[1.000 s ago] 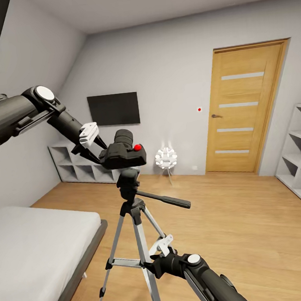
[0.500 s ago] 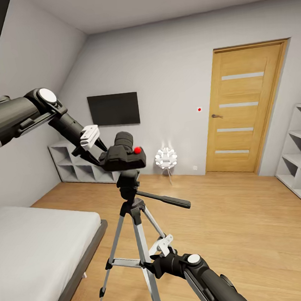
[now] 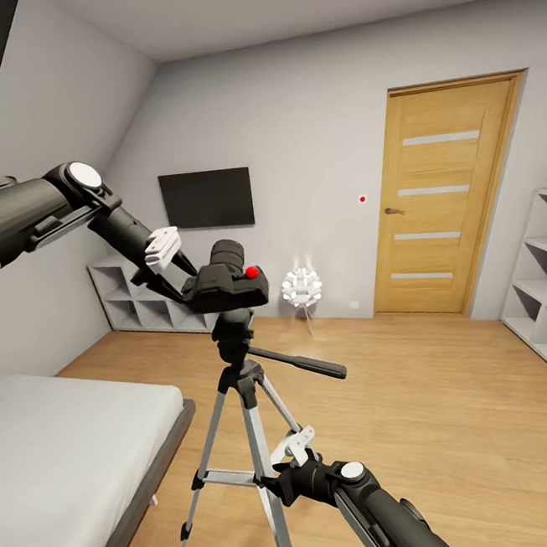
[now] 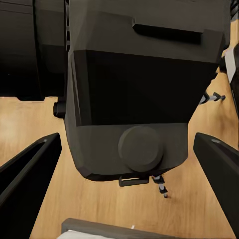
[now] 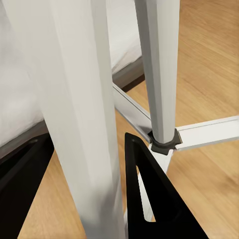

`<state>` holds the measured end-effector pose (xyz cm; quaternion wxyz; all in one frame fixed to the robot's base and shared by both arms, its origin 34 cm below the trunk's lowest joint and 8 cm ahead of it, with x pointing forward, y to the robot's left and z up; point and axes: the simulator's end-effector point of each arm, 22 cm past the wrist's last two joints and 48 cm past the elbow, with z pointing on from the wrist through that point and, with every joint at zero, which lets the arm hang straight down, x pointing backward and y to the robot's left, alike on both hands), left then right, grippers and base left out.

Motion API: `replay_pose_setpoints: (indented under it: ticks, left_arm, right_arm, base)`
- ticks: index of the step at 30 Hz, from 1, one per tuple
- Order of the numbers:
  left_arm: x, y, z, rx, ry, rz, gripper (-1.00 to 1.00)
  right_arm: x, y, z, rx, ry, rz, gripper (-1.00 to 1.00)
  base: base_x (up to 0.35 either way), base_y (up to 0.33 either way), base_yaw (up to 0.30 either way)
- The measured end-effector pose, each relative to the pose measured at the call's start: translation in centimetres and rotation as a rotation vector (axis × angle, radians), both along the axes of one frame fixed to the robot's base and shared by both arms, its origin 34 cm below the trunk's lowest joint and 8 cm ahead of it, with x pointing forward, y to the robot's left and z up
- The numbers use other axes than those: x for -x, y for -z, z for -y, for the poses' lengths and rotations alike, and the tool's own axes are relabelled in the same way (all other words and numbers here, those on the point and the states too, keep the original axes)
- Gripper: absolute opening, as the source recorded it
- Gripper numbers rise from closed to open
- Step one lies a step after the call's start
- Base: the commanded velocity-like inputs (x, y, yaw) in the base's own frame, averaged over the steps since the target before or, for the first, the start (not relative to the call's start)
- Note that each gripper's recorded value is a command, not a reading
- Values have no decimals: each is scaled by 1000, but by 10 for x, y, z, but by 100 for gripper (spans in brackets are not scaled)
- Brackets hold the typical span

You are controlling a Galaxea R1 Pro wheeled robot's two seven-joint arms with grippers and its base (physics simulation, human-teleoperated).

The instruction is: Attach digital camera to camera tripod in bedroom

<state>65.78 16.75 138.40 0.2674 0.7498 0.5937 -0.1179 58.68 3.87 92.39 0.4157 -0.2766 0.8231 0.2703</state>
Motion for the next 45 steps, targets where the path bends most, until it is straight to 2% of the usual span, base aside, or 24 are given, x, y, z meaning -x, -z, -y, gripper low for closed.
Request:
replay_pose_setpoints:
  ticks: [8, 20, 29, 42, 43, 45]
  left_arm:
    - [5, -2, 6, 19, 17, -10, -100]
    - [7, 0, 7, 23, 23, -17, -100]
    - [5, 13, -2, -19, 2, -35, -100]
    - [4, 15, -5, -29, -6, -37, -100]
    - [4, 14, -5, -29, -5, -36, 100]
    - [4, 13, -5, -26, -5, -35, 100]
  right_arm:
    - [0, 0, 0, -1, 0, 0, -100]
    - [0, 0, 0, -1, 0, 0, -100]
    - [0, 0, 0, -1, 0, 0, -100]
    - [0, 0, 0, -1, 0, 0, -100]
    - [0, 0, 0, -1, 0, 0, -100]
    - [0, 0, 0, -1, 0, 0, -100]
  base:
    - [0, 0, 0]
    - [0, 0, 0]
    - [0, 0, 0]
    - [0, 0, 0]
    - [0, 0, 0]
    - [0, 0, 0]
